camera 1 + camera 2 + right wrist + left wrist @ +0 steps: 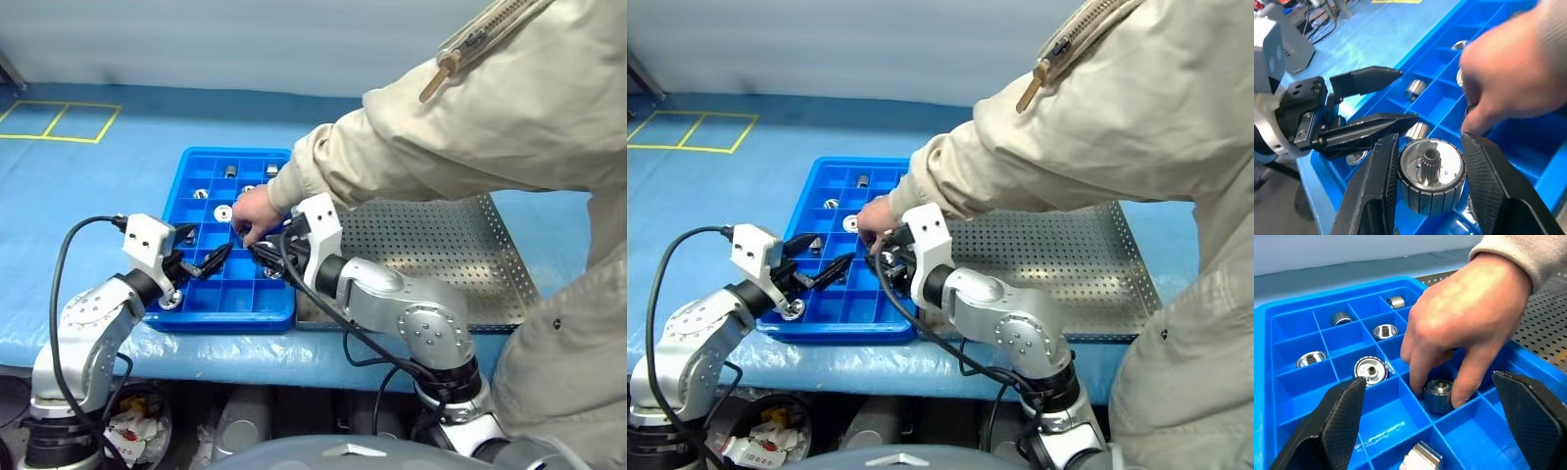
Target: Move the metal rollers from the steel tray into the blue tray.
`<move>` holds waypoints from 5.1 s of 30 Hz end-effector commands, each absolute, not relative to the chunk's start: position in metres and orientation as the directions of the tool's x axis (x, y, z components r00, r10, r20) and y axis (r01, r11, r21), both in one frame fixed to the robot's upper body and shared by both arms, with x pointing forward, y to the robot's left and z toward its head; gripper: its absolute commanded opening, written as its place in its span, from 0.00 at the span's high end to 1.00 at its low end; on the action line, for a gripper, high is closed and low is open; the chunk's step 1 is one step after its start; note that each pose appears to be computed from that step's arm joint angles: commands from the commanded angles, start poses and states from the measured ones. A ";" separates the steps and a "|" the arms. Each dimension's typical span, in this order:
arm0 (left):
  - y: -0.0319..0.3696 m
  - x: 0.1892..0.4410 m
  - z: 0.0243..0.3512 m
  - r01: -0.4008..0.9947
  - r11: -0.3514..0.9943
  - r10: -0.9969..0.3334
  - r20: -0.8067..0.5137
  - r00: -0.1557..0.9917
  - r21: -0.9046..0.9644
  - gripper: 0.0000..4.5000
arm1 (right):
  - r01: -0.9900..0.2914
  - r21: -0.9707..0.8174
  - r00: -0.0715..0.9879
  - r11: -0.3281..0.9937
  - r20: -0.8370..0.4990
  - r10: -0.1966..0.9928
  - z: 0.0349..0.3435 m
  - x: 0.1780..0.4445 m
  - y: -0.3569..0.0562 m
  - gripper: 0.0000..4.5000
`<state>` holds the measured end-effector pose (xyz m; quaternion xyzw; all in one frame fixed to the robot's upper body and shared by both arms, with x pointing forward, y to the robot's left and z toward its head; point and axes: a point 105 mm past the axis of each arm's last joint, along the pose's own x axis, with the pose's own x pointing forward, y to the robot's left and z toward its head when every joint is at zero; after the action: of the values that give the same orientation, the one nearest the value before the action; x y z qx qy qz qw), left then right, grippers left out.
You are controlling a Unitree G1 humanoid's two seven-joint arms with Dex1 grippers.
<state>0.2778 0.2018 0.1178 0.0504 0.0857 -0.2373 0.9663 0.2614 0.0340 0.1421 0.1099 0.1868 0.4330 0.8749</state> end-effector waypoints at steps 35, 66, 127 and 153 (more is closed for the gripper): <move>0.182 0.280 0.135 0.557 0.827 -0.544 -0.145 0.827 0.074 0.00 | -0.563 0.379 0.723 0.734 -0.205 0.660 0.132 0.273 -0.018 0.01; 0.171 0.283 0.134 0.599 0.798 -0.585 -0.156 0.796 0.065 0.00 | -0.456 0.319 0.793 0.831 -0.280 0.542 0.119 0.269 -0.056 0.01; -0.053 0.348 0.083 0.867 0.493 -0.819 -0.294 0.492 0.075 0.00 | 0.071 0.088 0.950 0.994 -0.311 -0.040 0.105 0.233 -0.169 0.01; 0.049 0.356 0.174 0.616 0.781 -0.620 0.010 0.784 0.098 0.62 | -0.126 0.092 0.956 0.988 -0.256 0.145 0.118 0.265 -0.127 0.00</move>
<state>0.3561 0.0380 0.1569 0.0383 0.0122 -0.3579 0.9329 0.2624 -0.1323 0.1081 0.0402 0.1550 0.0540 0.9856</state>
